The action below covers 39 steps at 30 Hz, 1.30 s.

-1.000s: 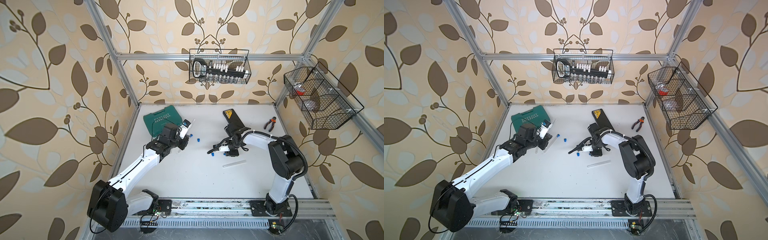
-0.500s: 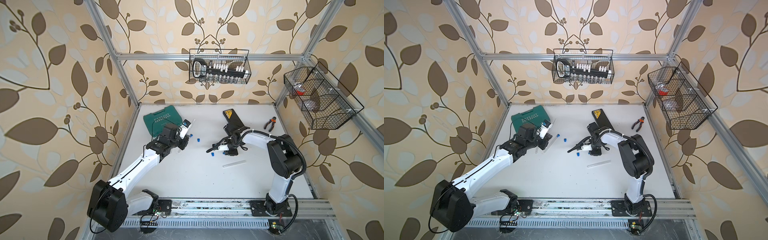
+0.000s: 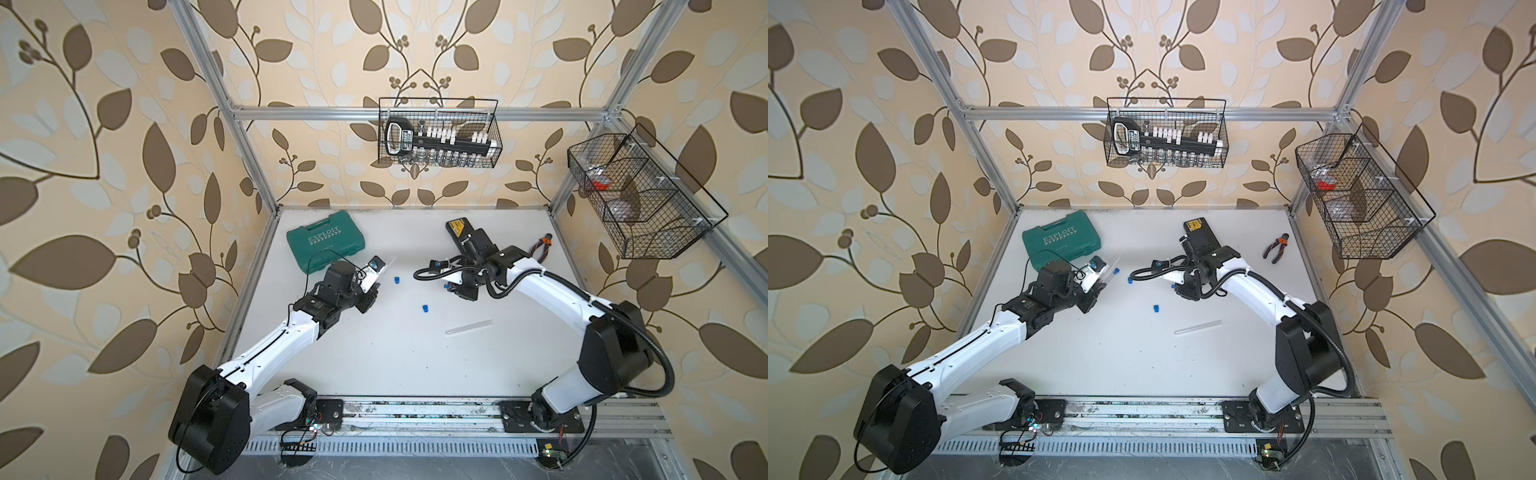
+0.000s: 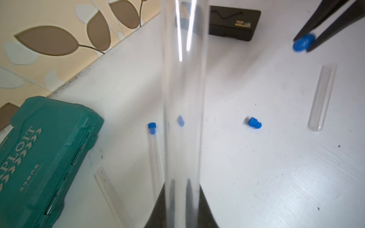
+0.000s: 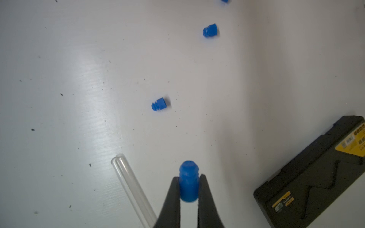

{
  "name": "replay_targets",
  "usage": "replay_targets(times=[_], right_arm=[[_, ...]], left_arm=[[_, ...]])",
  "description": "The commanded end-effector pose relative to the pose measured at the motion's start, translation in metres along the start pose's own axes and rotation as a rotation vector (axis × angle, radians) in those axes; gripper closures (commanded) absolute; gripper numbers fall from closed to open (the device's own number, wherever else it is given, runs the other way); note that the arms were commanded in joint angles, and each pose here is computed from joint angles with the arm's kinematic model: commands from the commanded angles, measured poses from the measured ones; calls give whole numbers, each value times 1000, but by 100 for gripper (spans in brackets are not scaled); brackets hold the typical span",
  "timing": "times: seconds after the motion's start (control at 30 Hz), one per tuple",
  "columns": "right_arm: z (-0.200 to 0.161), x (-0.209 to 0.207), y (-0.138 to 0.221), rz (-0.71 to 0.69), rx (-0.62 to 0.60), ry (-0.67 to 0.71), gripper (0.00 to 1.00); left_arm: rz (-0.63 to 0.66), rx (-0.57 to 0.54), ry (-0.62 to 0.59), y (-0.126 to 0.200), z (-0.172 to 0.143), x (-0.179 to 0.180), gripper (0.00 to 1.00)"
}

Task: Insert stoppers into test tubes
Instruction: Pick up the stopper from the center of the board, then insert the stopper into the test tube.

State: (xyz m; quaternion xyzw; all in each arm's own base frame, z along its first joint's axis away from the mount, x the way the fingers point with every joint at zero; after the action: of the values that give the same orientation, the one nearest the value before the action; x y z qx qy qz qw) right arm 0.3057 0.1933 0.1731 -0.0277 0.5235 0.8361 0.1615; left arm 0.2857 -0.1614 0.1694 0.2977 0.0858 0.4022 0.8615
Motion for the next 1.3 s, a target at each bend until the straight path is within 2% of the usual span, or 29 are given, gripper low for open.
replay_targets(times=[0.0, 0.07, 0.2, 0.27, 0.37, 0.5, 0.73, 0.87, 1.27], right_arm=[[12, 25, 23, 81, -79, -111, 99], [17, 34, 35, 85, -111, -120, 99], [22, 50, 50, 95, -149, -147, 99], [25, 57, 54, 106, -170, -154, 100], [29, 69, 57, 142, -195, -161, 100], [33, 85, 49, 189, -151, -159, 100], [48, 99, 36, 280, -127, -162, 100], [46, 97, 27, 287, -88, -176, 100], [43, 97, 16, 304, -49, -186, 100]], left_arm=[[-72, -83, -149, 6, 18, -17, 100], [-122, -96, -265, 8, 15, -33, 100], [-174, -102, -628, 6, -10, -67, 100], [-172, -92, -715, 3, -18, -73, 100], [-150, -83, -740, 0, -20, -71, 100], [-150, -80, -794, -6, -27, -73, 100], [-179, -58, -766, -11, -32, -79, 100], [-185, -30, -725, -17, -33, -79, 100], [-180, 4, -729, -23, -34, -78, 100]])
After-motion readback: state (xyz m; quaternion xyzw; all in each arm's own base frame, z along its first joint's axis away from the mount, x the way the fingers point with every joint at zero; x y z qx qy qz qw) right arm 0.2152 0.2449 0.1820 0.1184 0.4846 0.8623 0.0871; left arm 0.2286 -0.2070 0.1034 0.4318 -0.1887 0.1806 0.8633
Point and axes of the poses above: each gripper's point midway between its finger pads, its own y axis back along the fingers, its own x axis along the line the jaws close on, z = x × y, the point moved 3 cm from there along y, back along the fingers, and after that the axes turned 5 degrees about y, right-handed, at the moved point
